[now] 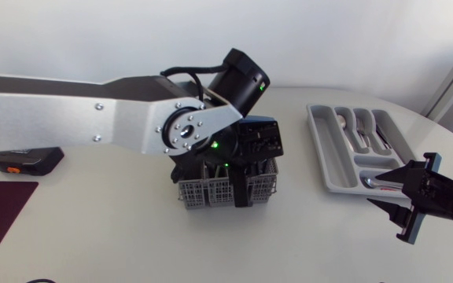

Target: Unload the cutlery basket into the drawer organizer.

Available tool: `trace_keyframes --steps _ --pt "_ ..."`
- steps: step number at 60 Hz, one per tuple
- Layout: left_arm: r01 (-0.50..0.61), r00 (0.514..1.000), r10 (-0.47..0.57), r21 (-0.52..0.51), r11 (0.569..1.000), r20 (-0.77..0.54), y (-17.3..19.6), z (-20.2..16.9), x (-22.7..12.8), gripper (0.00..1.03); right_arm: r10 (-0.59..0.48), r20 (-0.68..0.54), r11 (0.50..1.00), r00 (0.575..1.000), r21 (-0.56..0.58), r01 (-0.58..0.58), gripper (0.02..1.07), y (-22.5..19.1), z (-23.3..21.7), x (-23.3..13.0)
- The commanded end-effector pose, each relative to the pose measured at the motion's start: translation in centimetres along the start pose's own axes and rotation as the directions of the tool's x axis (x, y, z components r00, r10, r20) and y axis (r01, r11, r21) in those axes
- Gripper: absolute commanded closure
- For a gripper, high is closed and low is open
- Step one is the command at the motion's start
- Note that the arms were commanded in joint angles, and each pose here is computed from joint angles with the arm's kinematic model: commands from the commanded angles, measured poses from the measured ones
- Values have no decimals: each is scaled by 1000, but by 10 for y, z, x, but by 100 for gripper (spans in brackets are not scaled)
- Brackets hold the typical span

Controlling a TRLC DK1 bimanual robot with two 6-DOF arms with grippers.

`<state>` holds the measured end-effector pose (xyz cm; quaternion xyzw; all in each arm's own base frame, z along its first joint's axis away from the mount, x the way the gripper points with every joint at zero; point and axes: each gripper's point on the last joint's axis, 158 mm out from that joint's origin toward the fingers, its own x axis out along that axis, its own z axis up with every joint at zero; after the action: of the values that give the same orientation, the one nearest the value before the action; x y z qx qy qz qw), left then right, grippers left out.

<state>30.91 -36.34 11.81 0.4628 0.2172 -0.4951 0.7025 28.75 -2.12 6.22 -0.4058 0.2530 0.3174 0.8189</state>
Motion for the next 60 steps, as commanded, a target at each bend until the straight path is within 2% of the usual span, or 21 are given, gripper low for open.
trace_keyframes --steps 1,6,18,45,60 --pt "-82 993 86 -42 996 83 29 26 -36 100 15 31 999 999 43 -16 38 10 14 -4" --pt "-106 987 111 -50 993 116 35 35 -54 100 11 53 998 999 54 -14 34 13 28 -10" --pt "-116 982 124 -59 991 143 37 45 -84 100 15 102 998 995 53 -21 34 22 60 -18" --pt "-80 989 87 -57 995 121 24 35 -80 100 62 144 996 988 55 -70 34 45 95 -17" --pt "-69 976 89 -108 992 198 29 57 -98 100 60 216 990 974 109 -85 34 38 132 -29"
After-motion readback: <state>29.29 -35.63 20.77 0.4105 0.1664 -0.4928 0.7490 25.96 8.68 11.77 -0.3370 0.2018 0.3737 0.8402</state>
